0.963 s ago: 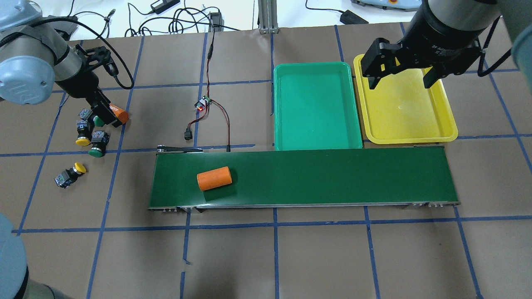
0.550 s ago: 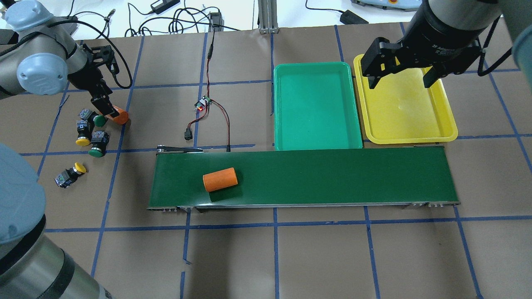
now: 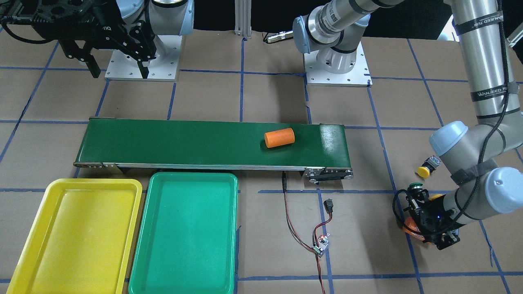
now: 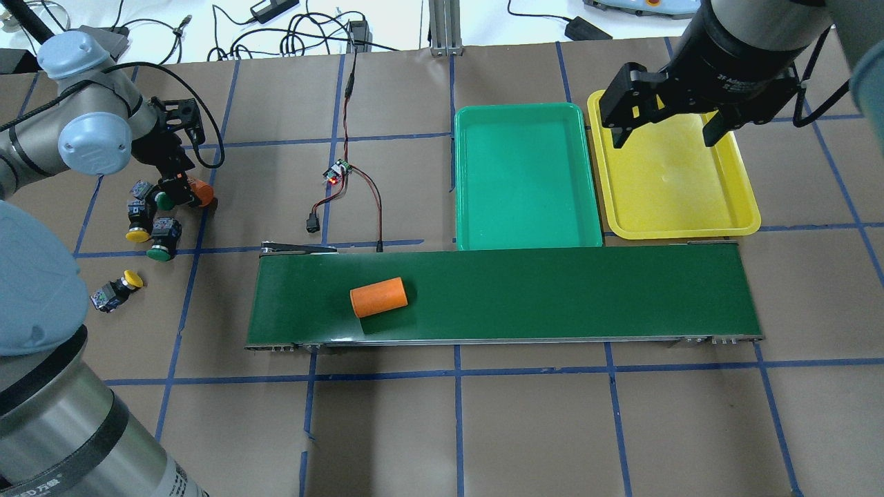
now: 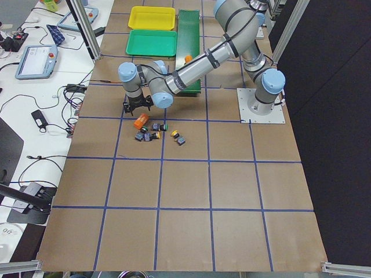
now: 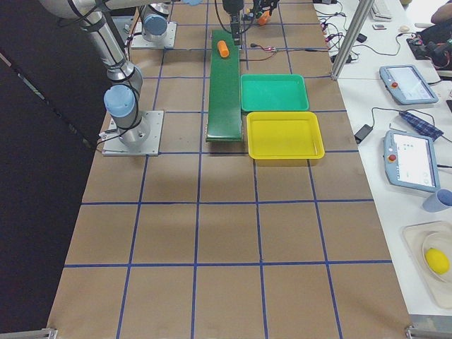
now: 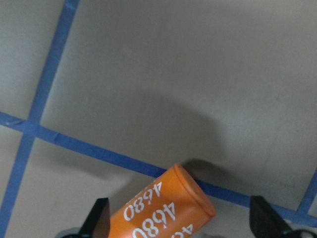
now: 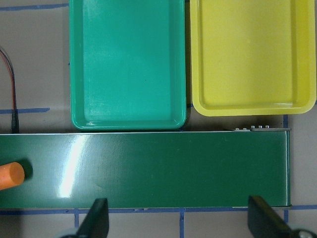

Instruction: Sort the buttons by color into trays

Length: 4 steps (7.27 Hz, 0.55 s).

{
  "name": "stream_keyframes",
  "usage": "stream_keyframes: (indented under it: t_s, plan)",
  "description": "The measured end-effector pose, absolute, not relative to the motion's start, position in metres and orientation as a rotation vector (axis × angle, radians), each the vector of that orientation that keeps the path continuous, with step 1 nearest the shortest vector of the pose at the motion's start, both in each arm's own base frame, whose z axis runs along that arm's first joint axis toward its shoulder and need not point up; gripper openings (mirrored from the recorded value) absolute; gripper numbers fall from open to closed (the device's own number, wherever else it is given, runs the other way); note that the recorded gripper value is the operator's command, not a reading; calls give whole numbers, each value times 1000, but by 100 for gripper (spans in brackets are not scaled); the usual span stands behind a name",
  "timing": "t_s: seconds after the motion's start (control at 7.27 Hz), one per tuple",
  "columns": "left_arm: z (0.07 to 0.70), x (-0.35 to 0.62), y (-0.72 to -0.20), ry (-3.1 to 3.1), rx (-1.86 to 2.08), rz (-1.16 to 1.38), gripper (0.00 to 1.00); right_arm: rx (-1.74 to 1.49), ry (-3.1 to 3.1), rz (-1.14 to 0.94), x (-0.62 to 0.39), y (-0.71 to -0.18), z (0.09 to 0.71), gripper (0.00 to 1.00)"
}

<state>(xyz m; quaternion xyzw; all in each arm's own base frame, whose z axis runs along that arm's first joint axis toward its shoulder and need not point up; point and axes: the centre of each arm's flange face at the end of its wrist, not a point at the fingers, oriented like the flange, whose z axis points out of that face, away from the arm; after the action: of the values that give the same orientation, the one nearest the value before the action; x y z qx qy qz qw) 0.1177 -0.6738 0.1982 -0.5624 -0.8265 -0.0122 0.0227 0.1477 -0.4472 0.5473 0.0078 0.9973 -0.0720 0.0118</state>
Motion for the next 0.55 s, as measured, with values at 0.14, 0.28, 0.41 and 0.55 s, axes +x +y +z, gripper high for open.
stream_keyframes:
  t_s: [0.14,0.28,0.41,0.55]
  plan:
    - [194,120,-672,-2557,-1736,-45,100,24,3110,-226,148,-447,548,100]
    - [192,122,-673,-2556,-1739,-46,100,24,3110,-226,148,-447,548,100]
    - [190,124,-675,-2558,-1745,-45,100,24,3109,-225,148,-447,547,100]
    - [189,125,-678,-2565,-1754,-39,98,24,3109,-224,148,-447,547,100]
